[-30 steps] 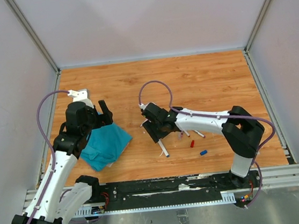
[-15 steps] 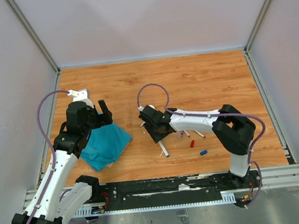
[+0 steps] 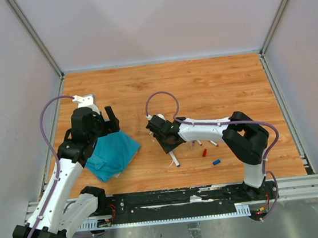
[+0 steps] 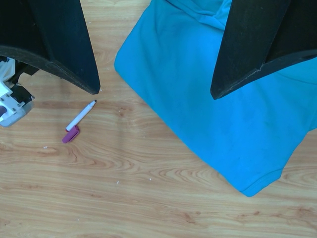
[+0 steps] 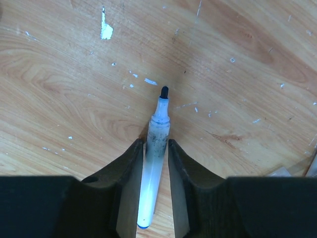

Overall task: Insert the pens into the pen caps
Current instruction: Pick up the pen from the center of the board.

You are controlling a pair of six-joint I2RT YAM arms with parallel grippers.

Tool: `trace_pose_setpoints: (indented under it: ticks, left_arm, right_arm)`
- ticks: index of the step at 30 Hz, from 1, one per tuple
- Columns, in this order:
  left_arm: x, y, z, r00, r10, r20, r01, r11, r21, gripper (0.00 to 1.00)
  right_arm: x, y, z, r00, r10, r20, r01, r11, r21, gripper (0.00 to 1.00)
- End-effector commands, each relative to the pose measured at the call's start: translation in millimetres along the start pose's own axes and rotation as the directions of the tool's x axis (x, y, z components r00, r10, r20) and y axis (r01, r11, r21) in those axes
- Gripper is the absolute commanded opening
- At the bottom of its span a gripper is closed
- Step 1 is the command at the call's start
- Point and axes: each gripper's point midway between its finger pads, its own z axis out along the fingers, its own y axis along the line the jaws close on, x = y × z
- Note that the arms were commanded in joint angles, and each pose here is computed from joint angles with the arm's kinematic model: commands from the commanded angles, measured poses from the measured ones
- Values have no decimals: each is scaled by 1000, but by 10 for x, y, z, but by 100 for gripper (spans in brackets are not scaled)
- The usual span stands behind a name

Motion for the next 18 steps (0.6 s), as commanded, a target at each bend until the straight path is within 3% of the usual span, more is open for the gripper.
trace_pose_setpoints:
  ticks: [1, 9, 12, 18]
  left_arm:
    - [-78, 36, 2, 1000, -10, 27, 11, 1000, -19, 100]
    - [-144, 75, -46, 998, -32, 52, 35, 998, -45, 100]
    - [-188, 26, -103, 996, -41, 80, 42, 999, -10, 100]
    - [-282, -158, -256, 989, -61, 134, 46, 993, 110, 100]
  right_arm:
    - [192, -50, 91, 998, -6, -55, 8, 999, 42, 26]
    - [193, -160, -8, 999, -11, -36, 14, 997, 79, 6]
    - [59, -197, -188, 998, -14, 54, 10, 997, 74, 1]
    - [-158, -227, -697, 957, 26, 289, -20, 1000, -23, 1]
